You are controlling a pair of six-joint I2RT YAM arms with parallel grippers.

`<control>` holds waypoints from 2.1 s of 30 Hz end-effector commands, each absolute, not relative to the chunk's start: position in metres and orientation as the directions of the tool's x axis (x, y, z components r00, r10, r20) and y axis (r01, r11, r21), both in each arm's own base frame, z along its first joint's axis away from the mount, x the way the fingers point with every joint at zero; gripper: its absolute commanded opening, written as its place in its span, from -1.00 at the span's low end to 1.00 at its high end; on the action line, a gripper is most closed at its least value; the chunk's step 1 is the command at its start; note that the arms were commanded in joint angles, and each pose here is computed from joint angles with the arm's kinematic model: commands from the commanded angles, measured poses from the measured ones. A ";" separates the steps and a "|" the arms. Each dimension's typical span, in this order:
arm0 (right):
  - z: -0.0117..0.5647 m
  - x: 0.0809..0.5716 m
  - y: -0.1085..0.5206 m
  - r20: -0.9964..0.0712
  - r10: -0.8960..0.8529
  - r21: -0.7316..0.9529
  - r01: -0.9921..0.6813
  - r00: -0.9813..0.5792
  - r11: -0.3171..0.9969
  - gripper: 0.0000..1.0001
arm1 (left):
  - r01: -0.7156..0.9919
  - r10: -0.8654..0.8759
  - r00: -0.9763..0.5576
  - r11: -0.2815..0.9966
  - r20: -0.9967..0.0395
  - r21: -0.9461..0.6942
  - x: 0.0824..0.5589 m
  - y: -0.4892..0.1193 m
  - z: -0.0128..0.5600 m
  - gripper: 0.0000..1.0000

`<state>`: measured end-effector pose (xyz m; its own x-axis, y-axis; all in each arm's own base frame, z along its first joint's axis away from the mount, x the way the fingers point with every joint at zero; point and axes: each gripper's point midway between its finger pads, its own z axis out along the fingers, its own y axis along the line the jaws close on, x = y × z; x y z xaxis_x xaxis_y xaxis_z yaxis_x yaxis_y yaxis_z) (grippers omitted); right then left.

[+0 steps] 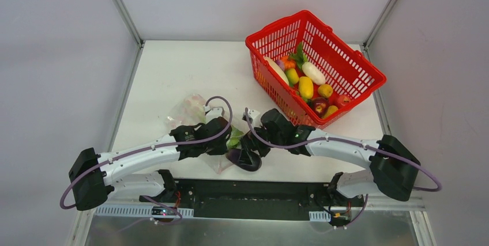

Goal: Place the food in the zip-top bag and seal the zipper
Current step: Place the fake vegetable in the zipper food storage bag.

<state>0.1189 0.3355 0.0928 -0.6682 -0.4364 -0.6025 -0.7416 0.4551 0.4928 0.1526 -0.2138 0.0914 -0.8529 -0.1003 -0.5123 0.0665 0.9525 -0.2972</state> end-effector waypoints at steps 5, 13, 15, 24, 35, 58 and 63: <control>0.081 0.095 0.300 -0.544 -0.483 0.489 -0.727 -0.686 0.482 0.99 | 0.074 -0.107 -0.839 0.949 -0.533 -0.307 0.155 -0.217 0.096 -1.00; 0.068 0.091 0.301 -0.507 -0.480 0.514 -0.698 -0.716 0.498 0.93 | 0.112 -0.059 -0.838 0.954 -0.542 -0.278 0.153 -0.219 0.100 -1.00; 0.068 0.093 0.307 -0.515 -0.470 0.522 -0.697 -0.717 0.490 0.75 | 0.112 -0.057 -0.839 0.955 -0.540 -0.274 0.153 -0.219 0.100 -1.00; 0.084 0.100 0.333 -0.562 -0.420 0.570 -0.701 -0.713 0.429 -0.06 | 0.118 -0.042 -0.836 0.960 -0.547 -0.253 0.153 -0.220 0.104 -1.00; 0.125 0.130 0.377 -0.619 -0.203 0.652 -0.640 -0.759 0.406 -0.17 | 0.154 -0.052 -0.806 0.943 -0.590 -0.295 0.156 -0.231 0.140 -1.00; 0.148 0.118 0.360 -0.650 -0.144 0.670 -0.652 -0.746 0.355 0.34 | 0.108 -0.251 -0.679 0.895 -0.690 -0.433 0.176 -0.222 0.195 -0.98; 0.141 0.117 0.365 -0.616 -0.135 0.702 -0.619 -0.776 0.351 -0.41 | 0.112 -0.242 -0.685 0.896 -0.687 -0.429 0.176 -0.225 0.195 -0.99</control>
<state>0.1168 0.3620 0.1452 -0.7515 -0.1465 -0.6432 -0.6474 0.3510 0.6765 0.1695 -0.2184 0.1756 -0.7191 -0.2052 -0.6640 0.1038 0.9130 -0.3945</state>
